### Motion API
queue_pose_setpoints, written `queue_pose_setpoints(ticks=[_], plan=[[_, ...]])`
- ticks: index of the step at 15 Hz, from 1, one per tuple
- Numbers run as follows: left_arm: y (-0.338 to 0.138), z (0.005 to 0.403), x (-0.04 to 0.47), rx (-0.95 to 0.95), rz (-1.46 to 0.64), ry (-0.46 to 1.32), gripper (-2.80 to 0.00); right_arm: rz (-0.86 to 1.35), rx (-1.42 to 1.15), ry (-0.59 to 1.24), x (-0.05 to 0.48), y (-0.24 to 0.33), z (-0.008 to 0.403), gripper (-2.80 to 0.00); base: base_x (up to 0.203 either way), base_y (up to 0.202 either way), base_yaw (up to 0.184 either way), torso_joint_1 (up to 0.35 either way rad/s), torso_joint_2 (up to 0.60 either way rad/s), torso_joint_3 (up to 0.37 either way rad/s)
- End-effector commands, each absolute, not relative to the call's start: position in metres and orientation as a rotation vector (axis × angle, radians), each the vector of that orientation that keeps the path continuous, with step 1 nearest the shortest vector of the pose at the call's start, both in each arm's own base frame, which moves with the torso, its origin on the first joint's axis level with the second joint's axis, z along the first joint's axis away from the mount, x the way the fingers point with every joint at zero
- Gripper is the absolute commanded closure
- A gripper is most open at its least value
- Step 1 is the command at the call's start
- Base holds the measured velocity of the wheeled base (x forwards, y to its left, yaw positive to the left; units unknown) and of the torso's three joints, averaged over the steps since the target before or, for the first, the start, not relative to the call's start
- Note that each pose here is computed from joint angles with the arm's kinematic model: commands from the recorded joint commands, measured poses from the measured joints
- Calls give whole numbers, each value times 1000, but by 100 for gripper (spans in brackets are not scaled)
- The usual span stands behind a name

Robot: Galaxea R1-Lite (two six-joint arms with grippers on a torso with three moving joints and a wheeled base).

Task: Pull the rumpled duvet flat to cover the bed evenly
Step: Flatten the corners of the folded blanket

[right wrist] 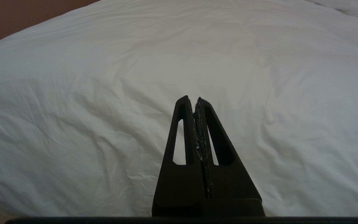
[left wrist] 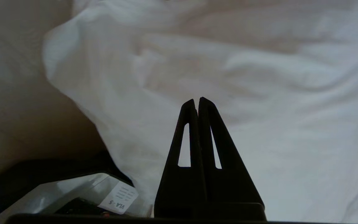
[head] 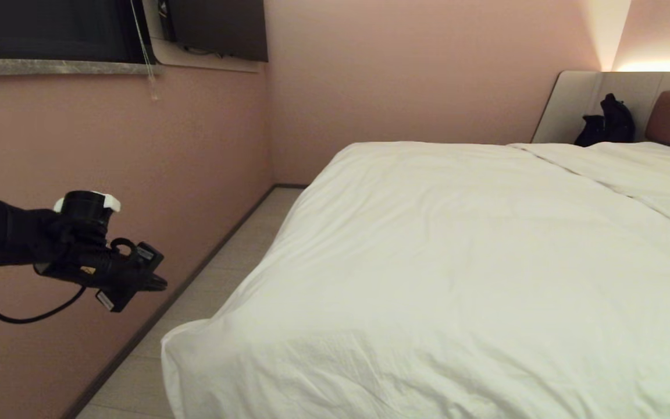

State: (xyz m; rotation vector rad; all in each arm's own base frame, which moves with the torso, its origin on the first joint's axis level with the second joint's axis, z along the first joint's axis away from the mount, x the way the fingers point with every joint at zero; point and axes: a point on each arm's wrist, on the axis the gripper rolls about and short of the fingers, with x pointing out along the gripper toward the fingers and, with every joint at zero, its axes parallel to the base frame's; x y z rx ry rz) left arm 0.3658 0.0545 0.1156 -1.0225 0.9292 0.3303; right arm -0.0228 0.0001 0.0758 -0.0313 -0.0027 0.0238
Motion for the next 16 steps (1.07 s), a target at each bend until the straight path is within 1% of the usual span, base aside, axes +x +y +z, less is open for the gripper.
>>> queue_pose_setpoints(ticks=[1, 4, 5, 6, 10, 16], plan=[[59, 92, 378, -1018, 394, 992, 0, 25, -32, -2, -23, 0, 76, 0, 0, 0, 0, 0, 0, 0], [62, 77, 382, -949, 487, 1004, 0, 25, -32, -2, -23, 0, 76, 0, 0, 0, 0, 0, 0, 0], [64, 65, 383, -867, 565, 1006, 0, 25, -32, -2, -23, 0, 76, 0, 0, 0, 0, 0, 0, 0], [64, 58, 384, -821, 587, 1021, 0, 25, -32, -2, -23, 0, 76, 0, 0, 0, 0, 0, 0, 0], [64, 45, 390, -753, 577, 1089, 0, 25, -32, -2, -23, 0, 76, 0, 0, 0, 0, 0, 0, 0], [63, 39, 391, -687, 569, 1160, 0, 25, -32, -2, -23, 0, 76, 0, 0, 0, 0, 0, 0, 0]])
